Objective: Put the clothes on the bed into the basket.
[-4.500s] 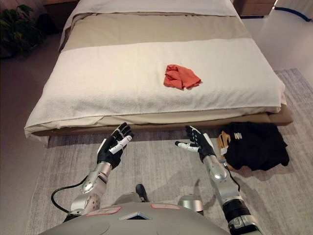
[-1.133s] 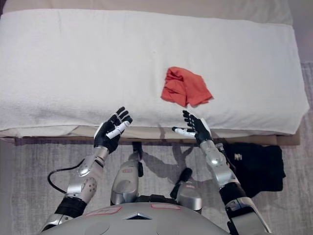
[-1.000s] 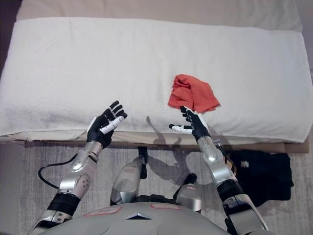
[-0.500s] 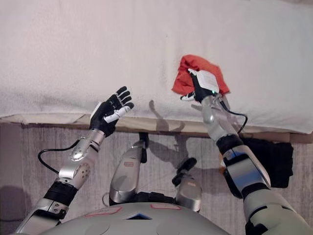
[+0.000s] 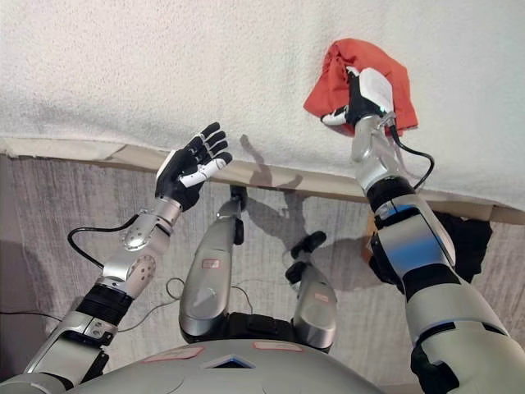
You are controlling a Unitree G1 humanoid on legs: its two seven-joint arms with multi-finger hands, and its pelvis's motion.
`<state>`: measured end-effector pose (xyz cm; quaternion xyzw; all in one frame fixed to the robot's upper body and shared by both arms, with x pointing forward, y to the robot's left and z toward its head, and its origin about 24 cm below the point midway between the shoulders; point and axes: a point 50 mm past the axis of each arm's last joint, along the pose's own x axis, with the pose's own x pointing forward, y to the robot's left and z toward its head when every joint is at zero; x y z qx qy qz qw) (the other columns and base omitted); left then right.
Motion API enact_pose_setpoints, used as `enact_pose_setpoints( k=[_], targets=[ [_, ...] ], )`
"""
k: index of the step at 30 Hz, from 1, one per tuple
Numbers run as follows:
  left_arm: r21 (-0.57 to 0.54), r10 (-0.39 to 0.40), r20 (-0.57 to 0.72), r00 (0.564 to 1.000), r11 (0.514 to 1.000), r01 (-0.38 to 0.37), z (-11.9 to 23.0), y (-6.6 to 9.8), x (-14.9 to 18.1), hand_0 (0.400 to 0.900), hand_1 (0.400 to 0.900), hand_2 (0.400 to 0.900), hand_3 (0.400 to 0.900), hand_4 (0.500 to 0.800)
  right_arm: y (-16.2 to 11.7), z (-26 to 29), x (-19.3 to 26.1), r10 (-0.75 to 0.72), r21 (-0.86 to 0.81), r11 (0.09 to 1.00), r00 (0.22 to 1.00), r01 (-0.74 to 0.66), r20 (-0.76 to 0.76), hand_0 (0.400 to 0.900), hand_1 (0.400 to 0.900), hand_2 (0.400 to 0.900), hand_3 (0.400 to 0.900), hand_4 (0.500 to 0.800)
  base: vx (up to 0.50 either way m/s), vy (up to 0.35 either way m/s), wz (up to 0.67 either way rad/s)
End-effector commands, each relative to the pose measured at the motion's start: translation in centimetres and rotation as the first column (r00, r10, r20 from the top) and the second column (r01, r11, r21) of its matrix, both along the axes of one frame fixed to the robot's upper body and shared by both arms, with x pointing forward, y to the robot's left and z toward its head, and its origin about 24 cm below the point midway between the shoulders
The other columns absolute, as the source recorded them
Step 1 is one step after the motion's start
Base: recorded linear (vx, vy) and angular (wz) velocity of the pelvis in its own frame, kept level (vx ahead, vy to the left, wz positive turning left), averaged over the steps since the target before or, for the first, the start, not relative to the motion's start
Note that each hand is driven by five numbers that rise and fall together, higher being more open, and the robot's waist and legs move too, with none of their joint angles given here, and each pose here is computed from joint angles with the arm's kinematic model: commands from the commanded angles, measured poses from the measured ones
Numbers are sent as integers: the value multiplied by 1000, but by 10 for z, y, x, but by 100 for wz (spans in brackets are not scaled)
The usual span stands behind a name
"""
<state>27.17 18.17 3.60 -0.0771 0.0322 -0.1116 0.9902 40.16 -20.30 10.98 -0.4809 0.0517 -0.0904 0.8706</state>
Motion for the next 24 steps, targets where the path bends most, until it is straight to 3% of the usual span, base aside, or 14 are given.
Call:
enact_pose_setpoints(
  k=[1,7,11,12,20,24],
  targets=[
    [-69,-51,160,986,996,63,31,-15,-3,900,900,900,900,800,-48,40,2,-182,3,983,977,182,110,900,900,900,900,800,20,-1,9],
    [-62,-76,164,984,994,87,35,-19,0,900,900,900,900,800,-67,56,3,-242,-2,970,969,242,44,900,900,900,900,800,34,-22,10],
    [-48,-78,163,983,995,87,37,-17,2,900,900,900,900,800,-49,70,12,-195,-5,981,981,195,18,900,900,900,900,800,28,-26,3],
    [-48,-68,162,985,996,76,37,-15,2,900,900,900,900,800,-40,73,15,-174,23,985,984,173,25,400,400,400,400,500,35,-31,0],
    [-73,19,156,988,997,-7,38,-1,1,900,900,900,900,800,2,74,24,-58,132,990,998,53,39,400,400,400,400,500,17,-11,-3],
    [-86,43,155,987,996,-30,38,3,0,900,900,900,900,800,5,77,25,-46,179,983,997,34,66,400,400,400,400,500,-7,-2,-4]
  ],
)
